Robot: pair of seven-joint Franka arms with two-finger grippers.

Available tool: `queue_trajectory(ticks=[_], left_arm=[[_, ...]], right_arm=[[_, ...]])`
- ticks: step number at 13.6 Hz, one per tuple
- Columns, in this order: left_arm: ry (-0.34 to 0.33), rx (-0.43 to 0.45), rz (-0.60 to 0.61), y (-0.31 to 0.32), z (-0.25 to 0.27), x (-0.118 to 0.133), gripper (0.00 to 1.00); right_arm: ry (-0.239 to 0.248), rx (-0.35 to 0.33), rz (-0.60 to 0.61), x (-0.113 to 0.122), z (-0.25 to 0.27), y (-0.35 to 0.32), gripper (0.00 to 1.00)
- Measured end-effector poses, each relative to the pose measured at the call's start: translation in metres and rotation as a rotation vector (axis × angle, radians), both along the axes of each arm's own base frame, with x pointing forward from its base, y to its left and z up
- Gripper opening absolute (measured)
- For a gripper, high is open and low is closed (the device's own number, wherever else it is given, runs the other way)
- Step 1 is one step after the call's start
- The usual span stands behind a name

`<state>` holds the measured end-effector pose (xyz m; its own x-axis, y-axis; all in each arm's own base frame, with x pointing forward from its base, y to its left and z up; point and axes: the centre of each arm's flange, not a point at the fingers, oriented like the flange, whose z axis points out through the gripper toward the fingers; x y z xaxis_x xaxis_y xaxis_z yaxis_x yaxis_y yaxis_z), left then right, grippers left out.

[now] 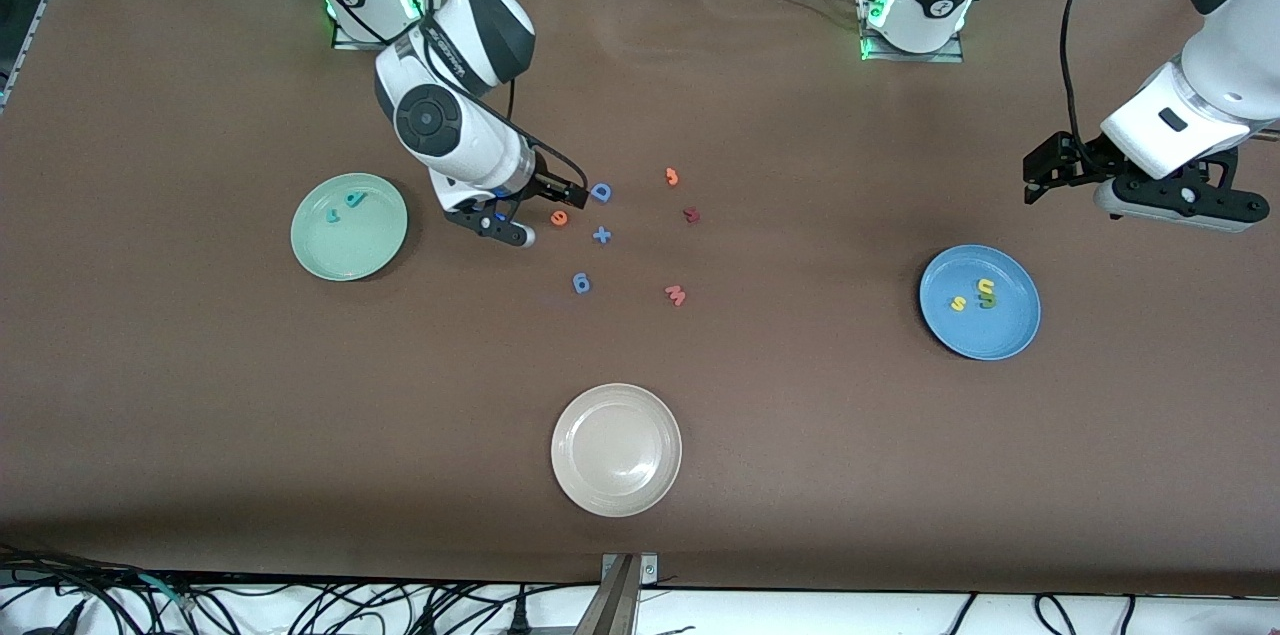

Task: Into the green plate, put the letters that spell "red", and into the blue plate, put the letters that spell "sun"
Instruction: 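Reach and grasp the orange e with the right gripper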

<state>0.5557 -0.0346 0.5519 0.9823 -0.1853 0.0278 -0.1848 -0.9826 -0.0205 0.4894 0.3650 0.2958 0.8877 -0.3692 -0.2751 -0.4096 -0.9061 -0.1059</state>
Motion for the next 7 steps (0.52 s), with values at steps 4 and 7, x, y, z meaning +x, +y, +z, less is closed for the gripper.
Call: queue_trajectory(ticks=[4, 7], left_arm=[[0.008, 0.0, 0.003, 0.005, -0.005, -0.001, 1.0], [0.026, 0.001, 0.024, 0.014, -0.007, -0.002, 1.0]], right_arm=[[-0.045, -0.029, 0.05, -0.017, -0.052, -0.002, 0.98], [-0.061, -0.102, 0.142, -0.029, -0.082, -0.005, 0.97]])
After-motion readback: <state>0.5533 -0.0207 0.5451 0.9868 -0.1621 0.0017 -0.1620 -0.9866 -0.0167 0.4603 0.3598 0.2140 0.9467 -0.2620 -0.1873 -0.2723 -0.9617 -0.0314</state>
